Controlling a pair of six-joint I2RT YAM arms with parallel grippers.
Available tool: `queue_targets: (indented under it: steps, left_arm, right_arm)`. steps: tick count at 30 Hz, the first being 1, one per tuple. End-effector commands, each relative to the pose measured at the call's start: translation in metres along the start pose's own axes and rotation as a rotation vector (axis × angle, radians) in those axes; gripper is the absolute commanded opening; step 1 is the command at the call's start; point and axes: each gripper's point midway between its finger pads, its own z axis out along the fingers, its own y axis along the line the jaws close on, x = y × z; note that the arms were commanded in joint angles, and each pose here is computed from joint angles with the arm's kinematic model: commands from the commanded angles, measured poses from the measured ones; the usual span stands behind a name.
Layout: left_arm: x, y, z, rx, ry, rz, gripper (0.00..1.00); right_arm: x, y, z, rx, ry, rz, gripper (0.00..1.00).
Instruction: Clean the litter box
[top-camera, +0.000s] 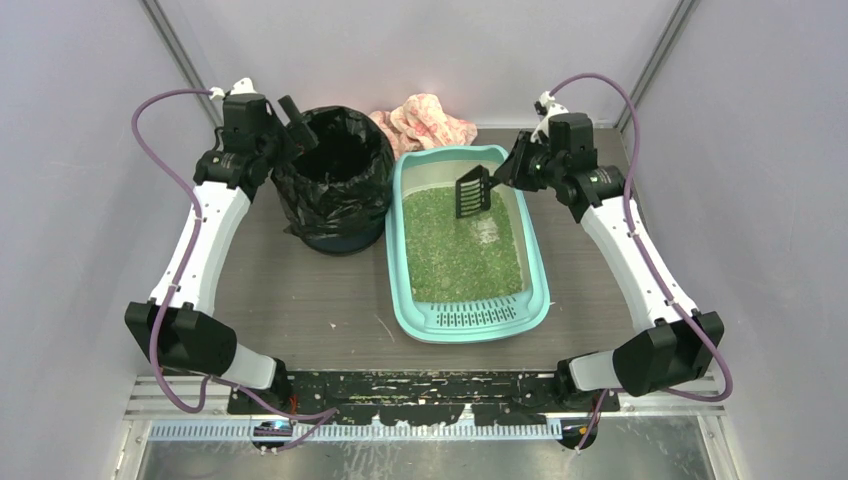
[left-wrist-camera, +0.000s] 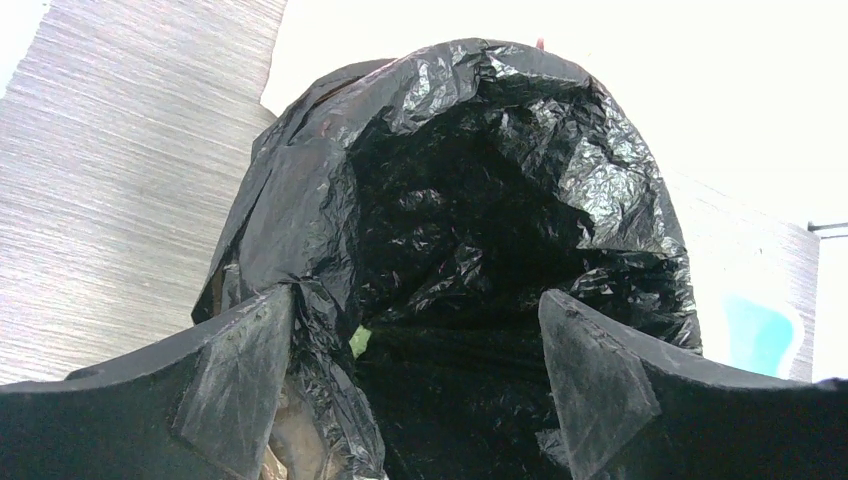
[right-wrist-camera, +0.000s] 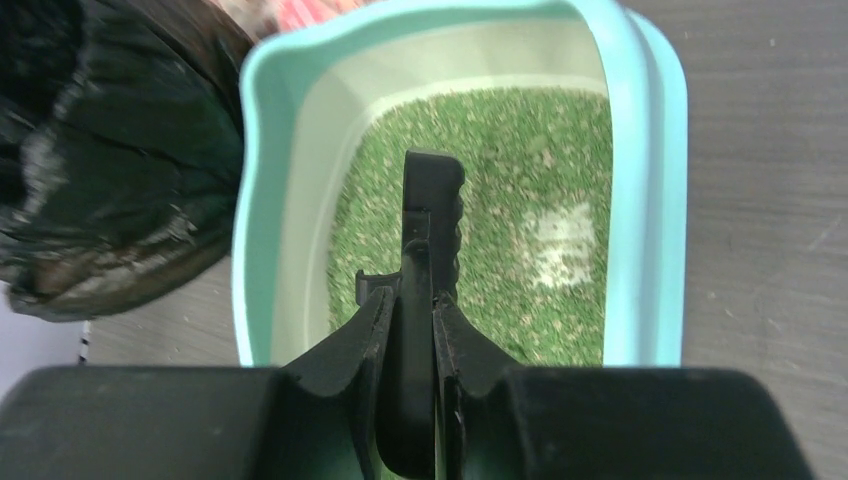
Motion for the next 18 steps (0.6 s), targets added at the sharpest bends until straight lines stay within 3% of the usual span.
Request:
queue_targets:
  steps: [1,11,18]
  left_arm:
    - [-0.009,-0.037,-0.022,0.182,-0.031,-0.023,0.89]
    - [0.014,0.014,-0.052,0.029,-0.053,0.019,0.86]
    - [-0.012,0.072,-0.093,-0.243,-0.201,0.091,0.87]
  right_arm:
    - [0.008,-0.005,0.005,0.025,0.016,-0.076,0.01]
    - [0.063,-0.013,0.028,0.039,0.168,-0.113,0.01]
    - [0.044,-0.020,0.034,0.110,0.122,-0.120,0.01]
